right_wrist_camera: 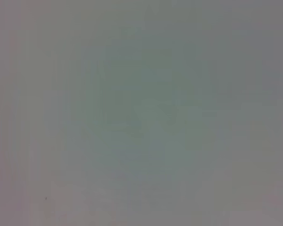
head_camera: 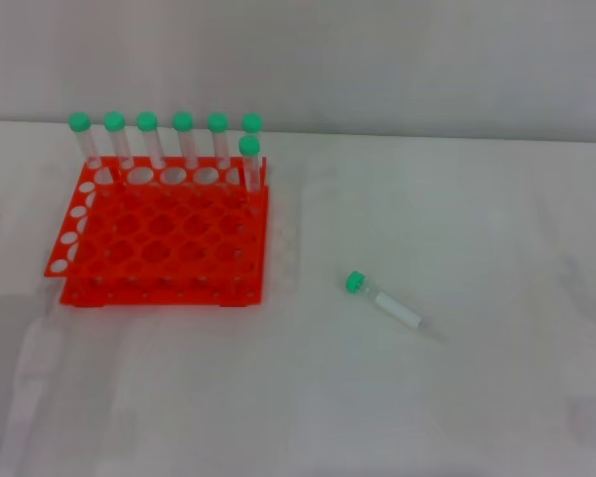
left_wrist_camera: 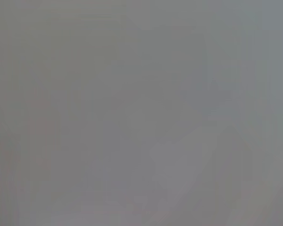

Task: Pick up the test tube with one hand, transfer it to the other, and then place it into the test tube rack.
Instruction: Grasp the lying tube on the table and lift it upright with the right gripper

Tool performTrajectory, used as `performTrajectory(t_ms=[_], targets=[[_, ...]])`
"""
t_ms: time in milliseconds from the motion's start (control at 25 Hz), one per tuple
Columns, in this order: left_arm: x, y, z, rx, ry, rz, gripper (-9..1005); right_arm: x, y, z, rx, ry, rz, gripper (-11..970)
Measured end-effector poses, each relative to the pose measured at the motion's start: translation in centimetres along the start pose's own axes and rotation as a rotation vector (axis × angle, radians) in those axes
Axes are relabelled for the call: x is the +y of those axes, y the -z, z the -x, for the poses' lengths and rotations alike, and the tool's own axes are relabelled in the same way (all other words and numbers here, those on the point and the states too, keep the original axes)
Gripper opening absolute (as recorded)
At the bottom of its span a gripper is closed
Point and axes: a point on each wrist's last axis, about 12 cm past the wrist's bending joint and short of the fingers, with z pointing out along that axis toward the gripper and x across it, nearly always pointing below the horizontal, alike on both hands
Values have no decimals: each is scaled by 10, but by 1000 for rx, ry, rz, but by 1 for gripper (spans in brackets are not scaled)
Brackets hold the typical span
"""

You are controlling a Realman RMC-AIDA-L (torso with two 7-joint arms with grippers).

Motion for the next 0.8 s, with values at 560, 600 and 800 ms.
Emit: performTrajectory(t_ms=[560,600,800], targets=[[0,1,-1,6,-2,-5,889,0,1,-1,8,1,4,843],[0,1,-1,7,-3,-5,889,0,1,-1,10,1,5,843],[1,3,-1,7,-4,-3,888,2,1,-1,11,-25,16,843]])
